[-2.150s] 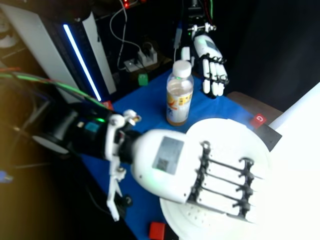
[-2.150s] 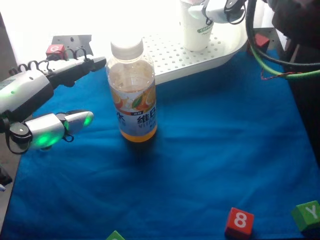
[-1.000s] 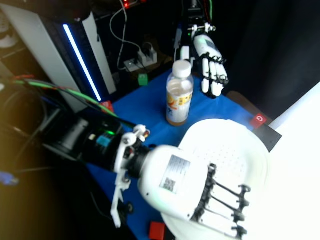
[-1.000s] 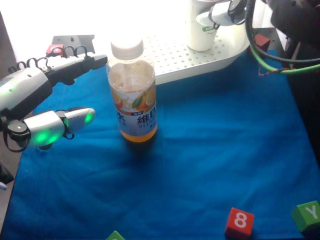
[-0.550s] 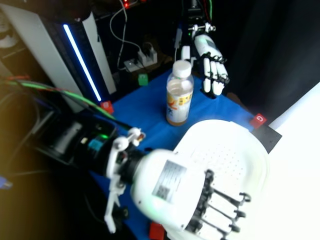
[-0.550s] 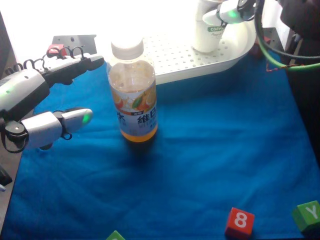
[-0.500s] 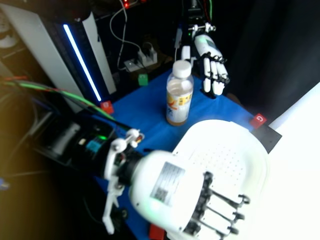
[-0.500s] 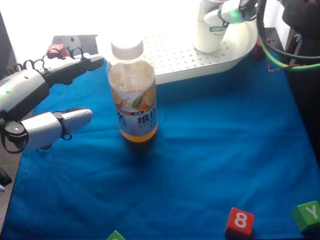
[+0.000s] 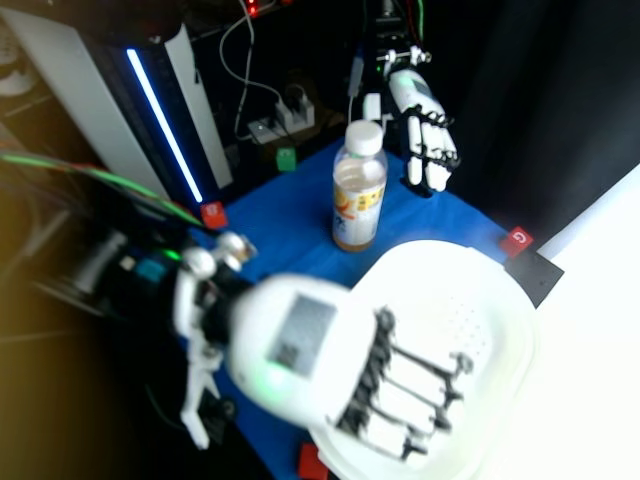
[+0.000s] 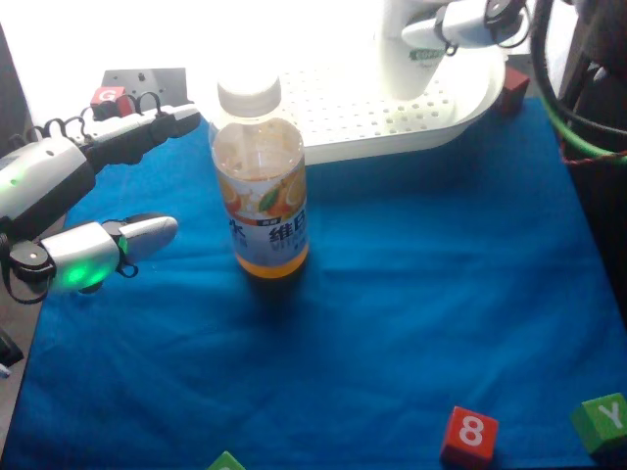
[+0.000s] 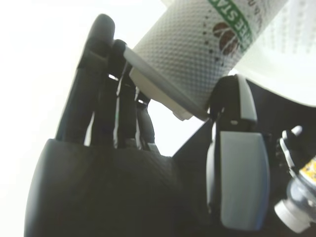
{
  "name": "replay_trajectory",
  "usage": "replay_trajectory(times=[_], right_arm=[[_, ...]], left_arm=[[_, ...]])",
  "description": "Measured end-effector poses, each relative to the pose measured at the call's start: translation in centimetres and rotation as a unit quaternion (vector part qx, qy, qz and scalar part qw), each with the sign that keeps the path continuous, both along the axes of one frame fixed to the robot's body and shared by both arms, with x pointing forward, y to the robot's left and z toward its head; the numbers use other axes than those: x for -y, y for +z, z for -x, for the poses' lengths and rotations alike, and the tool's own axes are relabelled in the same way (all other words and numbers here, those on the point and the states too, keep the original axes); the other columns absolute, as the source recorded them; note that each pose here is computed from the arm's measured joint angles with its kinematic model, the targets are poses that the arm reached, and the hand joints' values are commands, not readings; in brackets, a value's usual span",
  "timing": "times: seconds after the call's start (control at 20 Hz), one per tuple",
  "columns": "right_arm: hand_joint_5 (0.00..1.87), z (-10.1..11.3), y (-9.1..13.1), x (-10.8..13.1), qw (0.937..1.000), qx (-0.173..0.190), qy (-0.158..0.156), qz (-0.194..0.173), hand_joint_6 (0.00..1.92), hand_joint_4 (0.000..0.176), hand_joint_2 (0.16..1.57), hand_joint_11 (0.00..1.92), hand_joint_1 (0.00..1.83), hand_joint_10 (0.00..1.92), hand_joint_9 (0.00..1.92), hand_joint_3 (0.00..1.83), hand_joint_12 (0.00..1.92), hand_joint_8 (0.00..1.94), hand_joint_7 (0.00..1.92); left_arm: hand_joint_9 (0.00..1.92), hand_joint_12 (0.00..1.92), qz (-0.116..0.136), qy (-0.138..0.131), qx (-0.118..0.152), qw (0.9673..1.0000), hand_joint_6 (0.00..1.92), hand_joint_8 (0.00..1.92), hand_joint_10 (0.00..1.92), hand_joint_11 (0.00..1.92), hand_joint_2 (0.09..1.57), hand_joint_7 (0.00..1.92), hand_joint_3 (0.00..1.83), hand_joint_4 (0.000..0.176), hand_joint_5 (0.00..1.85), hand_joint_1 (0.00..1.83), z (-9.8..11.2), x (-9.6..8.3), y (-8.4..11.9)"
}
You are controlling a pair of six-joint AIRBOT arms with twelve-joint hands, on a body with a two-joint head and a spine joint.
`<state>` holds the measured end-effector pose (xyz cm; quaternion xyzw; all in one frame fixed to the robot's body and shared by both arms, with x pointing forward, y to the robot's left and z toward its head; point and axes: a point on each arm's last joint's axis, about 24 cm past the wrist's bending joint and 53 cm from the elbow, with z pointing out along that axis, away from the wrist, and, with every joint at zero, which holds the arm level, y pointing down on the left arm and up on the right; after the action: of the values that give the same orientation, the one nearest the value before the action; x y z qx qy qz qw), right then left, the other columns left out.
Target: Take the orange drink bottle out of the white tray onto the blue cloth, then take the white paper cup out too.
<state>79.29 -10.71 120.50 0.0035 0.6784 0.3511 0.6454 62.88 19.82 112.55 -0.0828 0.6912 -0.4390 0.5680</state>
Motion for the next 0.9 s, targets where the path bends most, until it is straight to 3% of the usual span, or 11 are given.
replay_trajectory(times=[0.05, 0.1, 0.15, 0.2, 0.25, 0.35, 0.45, 0.65, 0.8, 0.85, 0.9], right_arm=[[0.36, 0.6, 0.9, -0.1, 0.9999, 0.015, 0.007, -0.001, 1.73, 0.000, 1.39, 0.90, 1.09, 1.92, 0.76, 0.00, 1.92, 1.72, 0.66], [0.39, 1.2, 1.8, -0.3, 0.9995, 0.029, 0.013, -0.004, 1.68, 0.000, 1.37, 0.87, 1.12, 1.92, 0.78, 0.00, 1.92, 1.68, 0.70], [0.39, 1.9, 2.4, -0.4, 0.9990, 0.039, 0.019, -0.005, 1.68, 0.000, 1.37, 0.87, 1.12, 1.92, 0.78, 0.00, 1.92, 1.68, 0.70], [0.40, 2.6, 2.8, -0.6, 0.9985, 0.048, 0.028, -0.003, 1.66, 0.000, 1.37, 0.56, 1.12, 1.90, 0.75, 0.00, 1.92, 1.67, 0.71], [0.42, 3.9, 3.5, -1.0, 0.9972, 0.061, 0.042, 0.004, 1.66, 0.000, 1.37, 0.21, 1.11, 1.88, 0.62, 0.00, 1.92, 1.67, 0.70], [0.41, 6.1, 5.0, -1.1, 0.9943, 0.086, 0.062, 0.007, 1.77, 0.000, 1.39, 0.96, 1.05, 1.92, 0.75, 0.00, 1.92, 1.69, 0.63], [0.39, 7.5, 6.0, -1.0, 0.9921, 0.103, 0.071, 0.004, 1.75, 0.000, 1.39, 1.03, 1.08, 1.92, 0.81, 0.00, 1.92, 1.69, 0.66], [0.40, 10.7, 3.3, -1.3, 0.9906, 0.088, 0.099, 0.031, 1.75, 0.000, 1.40, 0.81, 1.05, 1.92, 0.64, 0.00, 1.92, 1.74, 0.61], [0.35, 12.6, 1.8, -1.1, 0.9897, 0.065, 0.127, 0.016, 1.78, 0.000, 1.42, 0.81, 1.04, 1.92, 0.62, 0.01, 1.92, 1.79, 0.58], [0.33, 13.0, 1.5, -0.7, 0.9896, 0.058, 0.131, 0.008, 1.80, 0.000, 1.43, 0.53, 1.03, 1.90, 0.47, 0.01, 1.92, 1.80, 0.58], [0.34, 13.3, 0.8, -0.6, 0.9899, 0.050, 0.132, 0.011, 1.77, 0.000, 1.43, 0.51, 1.05, 1.92, 0.48, 0.00, 1.92, 1.81, 0.59]], left_arm=[[0.15, 0.99, -0.001, 0.000, -0.001, 1.0000, 0.00, 0.00, 0.14, 0.00, 1.32, 0.18, 0.00, 0.069, 0.21, 0.69, 0.0, 0.0, -0.1], [0.16, 1.02, 0.000, 0.002, -0.002, 1.0000, 0.00, 0.00, 0.14, 0.00, 1.32, 0.18, 0.00, 0.051, 0.21, 0.72, 0.0, -0.1, -0.1], [0.16, 1.02, 0.000, 0.003, -0.004, 1.0000, 0.00, 0.00, 0.14, 0.00, 1.32, 0.18, 0.00, 0.051, 0.21, 0.72, 0.1, -0.2, -0.3], [0.15, 1.01, 0.001, 0.004, -0.005, 1.0000, 0.00, 0.00, 0.14, 0.00, 1.32, 0.18, 0.00, 0.043, 0.21, 0.74, 0.1, -0.2, -0.3], [0.16, 1.04, 0.001, 0.005, -0.008, 1.0000, 0.00, 0.00, 0.14, 0.00, 1.33, 0.18, 0.00, 0.050, 0.21, 0.72, 0.2, -0.2, -0.5], [0.16, 1.07, 0.003, 0.007, -0.007, 0.9999, 0.00, 0.00, 0.14, 0.00, 1.33, 0.18, 0.00, 0.049, 0.22, 0.76, 0.3, -0.4, -0.5], [0.17, 1.13, 0.007, 0.017, -0.014, 0.9997, 0.00, 0.00, 0.15, 0.00, 1.33, 0.18, 0.00, 0.057, 0.22, 0.73, 0.5, -0.9, -0.9], [0.00, 1.26, 0.009, 0.042, -0.026, 0.9988, 0.00, 0.01, 0.61, 0.00, 1.32, 0.19, 0.00, 0.065, 0.23, 0.65, 0.9, -2.6, -1.9], [0.00, 1.23, 0.015, 0.063, -0.025, 0.9976, 0.00, 0.00, 0.55, 0.00, 1.32, 0.18, 0.00, 0.083, 0.22, 0.66, 1.2, -4.0, -1.9], [0.00, 1.12, 0.017, 0.069, -0.025, 0.9972, 0.00, 0.00, 0.52, 0.00, 1.31, 0.18, 0.00, 0.086, 0.22, 0.69, 1.2, -4.3, -1.9], [0.01, 1.12, 0.018, 0.071, -0.023, 0.9970, 0.00, 0.00, 0.51, 0.00, 1.31, 0.18, 0.00, 0.094, 0.22, 0.69, 1.2, -4.5, -1.8]])
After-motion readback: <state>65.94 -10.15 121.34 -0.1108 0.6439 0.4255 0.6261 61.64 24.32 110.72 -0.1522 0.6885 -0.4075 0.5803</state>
